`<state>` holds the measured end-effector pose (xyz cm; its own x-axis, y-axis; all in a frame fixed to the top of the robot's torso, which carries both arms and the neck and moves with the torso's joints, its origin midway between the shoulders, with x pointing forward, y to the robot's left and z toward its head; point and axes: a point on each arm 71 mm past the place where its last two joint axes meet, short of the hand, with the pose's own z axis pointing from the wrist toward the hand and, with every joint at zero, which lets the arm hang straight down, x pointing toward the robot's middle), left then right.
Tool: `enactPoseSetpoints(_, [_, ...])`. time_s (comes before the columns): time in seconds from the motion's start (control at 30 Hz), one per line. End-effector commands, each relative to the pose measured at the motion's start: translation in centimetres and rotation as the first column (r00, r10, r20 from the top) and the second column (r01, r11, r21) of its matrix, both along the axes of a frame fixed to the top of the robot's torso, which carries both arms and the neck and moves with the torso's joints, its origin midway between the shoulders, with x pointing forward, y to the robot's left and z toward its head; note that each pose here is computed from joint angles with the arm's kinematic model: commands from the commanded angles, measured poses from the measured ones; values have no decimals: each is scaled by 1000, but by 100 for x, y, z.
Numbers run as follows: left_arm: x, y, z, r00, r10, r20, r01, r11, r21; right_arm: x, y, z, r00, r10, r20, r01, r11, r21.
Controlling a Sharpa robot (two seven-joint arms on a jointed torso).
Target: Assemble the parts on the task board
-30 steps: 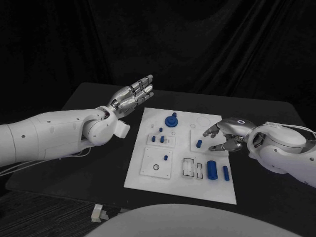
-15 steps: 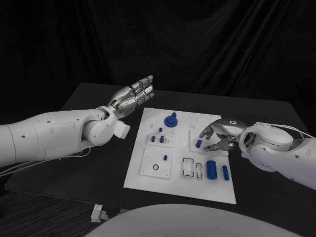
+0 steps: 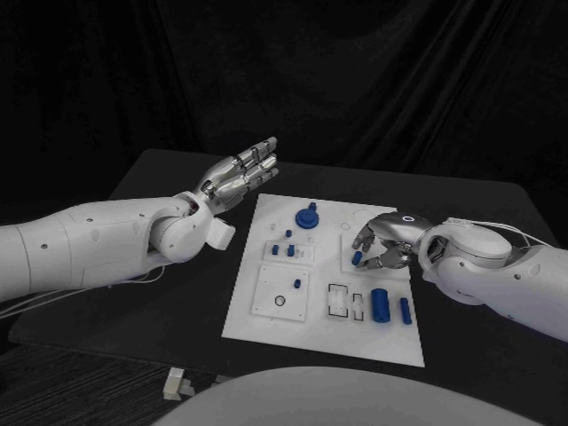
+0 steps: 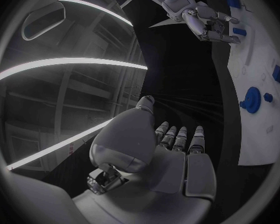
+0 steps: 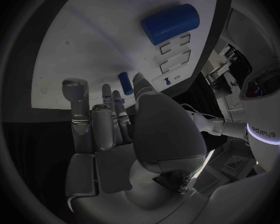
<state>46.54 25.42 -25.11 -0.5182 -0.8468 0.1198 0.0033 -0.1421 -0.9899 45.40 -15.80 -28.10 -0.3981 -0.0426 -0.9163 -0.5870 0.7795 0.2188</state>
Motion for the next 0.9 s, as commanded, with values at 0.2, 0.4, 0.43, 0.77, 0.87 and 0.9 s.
enactPoseSetpoints(0.2, [-3,-31,-8,1000,-18,-4,18,1000,-16,-3,55,-5,1000,13,3,-13,1000,14])
enactPoseSetpoints(0.4, [-4,-39,-20,1000,-23,-9,22,1000,-17,-1,94,-14,1000,20,-4,-20,1000,9])
enactPoseSetpoints(0.43, [-5,-41,-22,1000,-23,-10,23,1000,-17,0,97,-16,1000,21,-5,-21,1000,8])
enactPoseSetpoints(0.77, [-6,-49,-36,999,-29,-16,29,999,-18,6,97,-38,1000,19,-13,-19,1000,0])
enactPoseSetpoints(0.87, [-6,-56,-45,999,-32,-18,32,999,-19,5,99,-37,1000,20,-10,-20,1000,3])
enactPoseSetpoints(0.9, [-6,-60,-48,999,-33,-19,33,999,-19,5,99,-35,1000,20,-8,-20,1000,5])
